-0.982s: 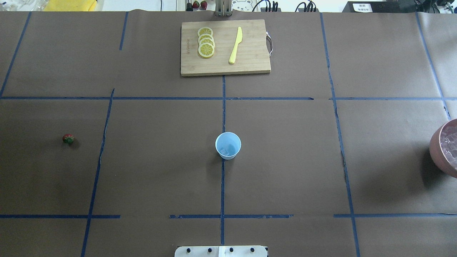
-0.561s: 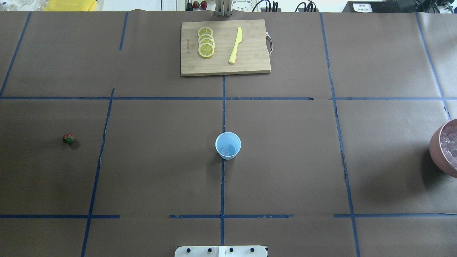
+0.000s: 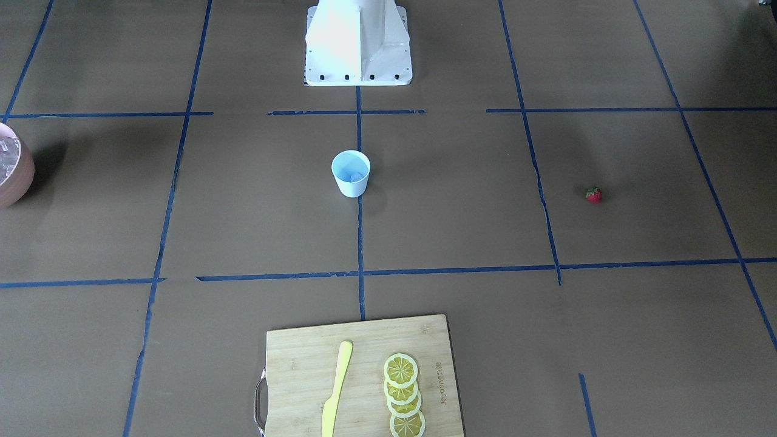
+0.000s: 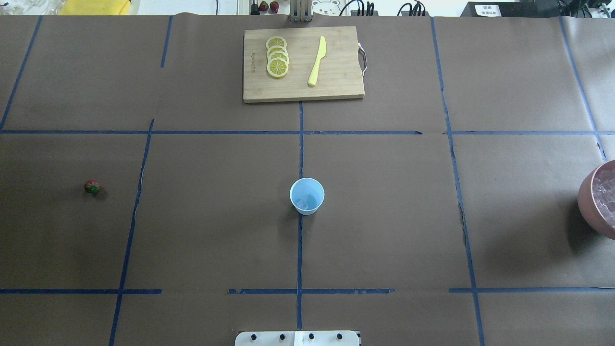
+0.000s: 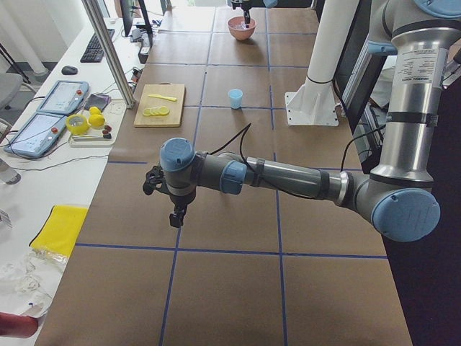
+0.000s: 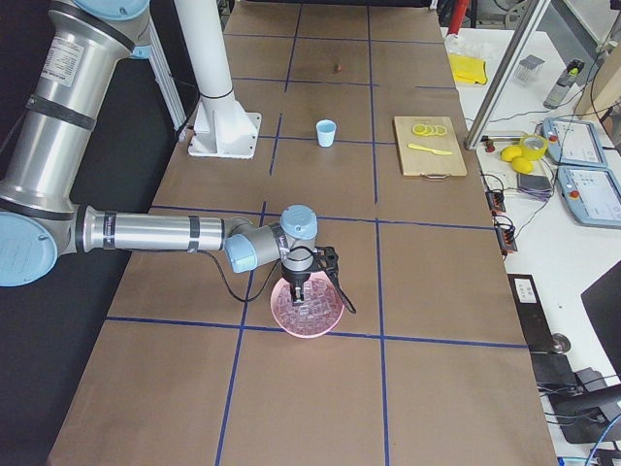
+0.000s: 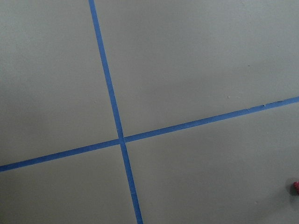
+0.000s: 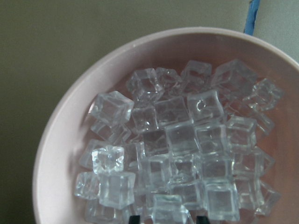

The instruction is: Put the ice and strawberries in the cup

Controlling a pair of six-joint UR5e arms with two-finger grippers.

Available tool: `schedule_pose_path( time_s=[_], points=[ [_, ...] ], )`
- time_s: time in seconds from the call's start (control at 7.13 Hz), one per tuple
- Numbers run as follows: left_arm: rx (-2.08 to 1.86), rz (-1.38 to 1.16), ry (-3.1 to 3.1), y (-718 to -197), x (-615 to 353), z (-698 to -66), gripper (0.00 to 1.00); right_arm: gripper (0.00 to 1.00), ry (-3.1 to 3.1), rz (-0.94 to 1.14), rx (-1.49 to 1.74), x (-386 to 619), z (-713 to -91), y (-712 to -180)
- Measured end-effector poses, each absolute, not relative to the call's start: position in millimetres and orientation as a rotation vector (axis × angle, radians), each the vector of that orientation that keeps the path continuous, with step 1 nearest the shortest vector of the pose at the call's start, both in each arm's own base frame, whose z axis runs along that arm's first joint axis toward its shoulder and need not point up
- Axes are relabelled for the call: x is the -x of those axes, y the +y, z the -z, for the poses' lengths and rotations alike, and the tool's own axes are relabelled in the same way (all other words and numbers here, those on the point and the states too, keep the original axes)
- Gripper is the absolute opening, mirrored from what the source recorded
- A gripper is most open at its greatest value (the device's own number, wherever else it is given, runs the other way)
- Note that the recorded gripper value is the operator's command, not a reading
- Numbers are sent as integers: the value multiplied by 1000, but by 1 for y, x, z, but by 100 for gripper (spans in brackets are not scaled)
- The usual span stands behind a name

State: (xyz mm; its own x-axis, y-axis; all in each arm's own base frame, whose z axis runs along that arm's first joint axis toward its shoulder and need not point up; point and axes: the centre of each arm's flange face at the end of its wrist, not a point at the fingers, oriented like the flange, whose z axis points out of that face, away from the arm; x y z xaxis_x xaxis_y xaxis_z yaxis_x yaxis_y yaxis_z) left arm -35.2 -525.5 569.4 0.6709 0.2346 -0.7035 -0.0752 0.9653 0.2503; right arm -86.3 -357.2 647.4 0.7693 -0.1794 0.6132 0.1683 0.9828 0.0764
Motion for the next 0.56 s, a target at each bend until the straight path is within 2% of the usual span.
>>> schedule_pose_path(
  time_s=[0.28,0.42,0.56],
  points=[
    [-212,-177,818,-525,35,-567,100,51,-666,189,-16,87,-648,-357],
    [-212,-177,818,-525,35,-567,100,46,-666,189,-17,87,-647,-358],
    [-213,-178,818,-525,35,-567,100,30,-666,189,-17,87,-647,-358]
  ],
)
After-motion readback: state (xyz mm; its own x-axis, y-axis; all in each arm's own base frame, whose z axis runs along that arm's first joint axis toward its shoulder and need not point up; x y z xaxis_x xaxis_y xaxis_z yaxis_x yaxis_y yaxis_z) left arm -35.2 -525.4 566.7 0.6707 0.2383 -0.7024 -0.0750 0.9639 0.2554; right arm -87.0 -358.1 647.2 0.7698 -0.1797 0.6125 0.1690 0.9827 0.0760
